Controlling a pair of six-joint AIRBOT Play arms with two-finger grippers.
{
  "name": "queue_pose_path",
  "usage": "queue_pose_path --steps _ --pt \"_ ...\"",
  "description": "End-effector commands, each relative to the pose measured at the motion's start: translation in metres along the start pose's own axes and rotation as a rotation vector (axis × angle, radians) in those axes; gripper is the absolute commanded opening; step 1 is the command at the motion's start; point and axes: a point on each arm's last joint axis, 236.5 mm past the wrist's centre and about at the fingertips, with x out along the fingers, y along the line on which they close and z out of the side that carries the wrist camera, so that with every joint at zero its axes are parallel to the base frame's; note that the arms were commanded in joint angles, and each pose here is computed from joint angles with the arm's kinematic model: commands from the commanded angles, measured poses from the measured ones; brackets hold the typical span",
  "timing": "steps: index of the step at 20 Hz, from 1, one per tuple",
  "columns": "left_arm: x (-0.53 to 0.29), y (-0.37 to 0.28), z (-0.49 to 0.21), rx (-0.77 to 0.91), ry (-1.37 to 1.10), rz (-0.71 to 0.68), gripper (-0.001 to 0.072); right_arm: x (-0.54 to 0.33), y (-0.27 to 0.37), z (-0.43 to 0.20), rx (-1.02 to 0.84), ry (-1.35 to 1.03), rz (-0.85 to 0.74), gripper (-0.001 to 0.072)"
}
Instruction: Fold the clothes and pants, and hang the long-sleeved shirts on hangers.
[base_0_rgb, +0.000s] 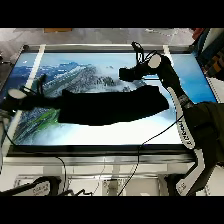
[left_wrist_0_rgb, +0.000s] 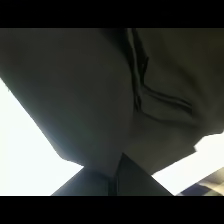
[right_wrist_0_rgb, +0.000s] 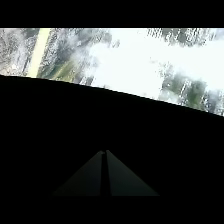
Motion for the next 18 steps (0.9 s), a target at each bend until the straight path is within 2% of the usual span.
queue_pose_path --steps 1,3,8,14,18 --pt "-0.069 -0.016 0.012 0.016 0.044 0.165 0.0007 0.001 0.001 -0.008 -0.018 0.029 -0.009 0.0018" --pt "-0.097 -0.023 0.014 0.042 0.055 0.23 0.0007 0.005 0.012 -0.012 -0.034 0.042 0.001 0.0017" --pt "-0.124 -0.046 0.018 0.093 0.004 0.233 0.0008 0.05 0.049 -0.04 -0.099 0.083 0.02 0.0017" --pt "-0.128 -0.05 0.006 0.094 0.043 0.227 0.0008 0.149 0.131 -0.138 -0.202 0.236 0.096 0.0016" --pt "-0.129 -0.051 0.007 0.096 0.037 0.229 0.0009 0.185 0.189 -0.197 -0.263 0.27 0.146 0.0016"
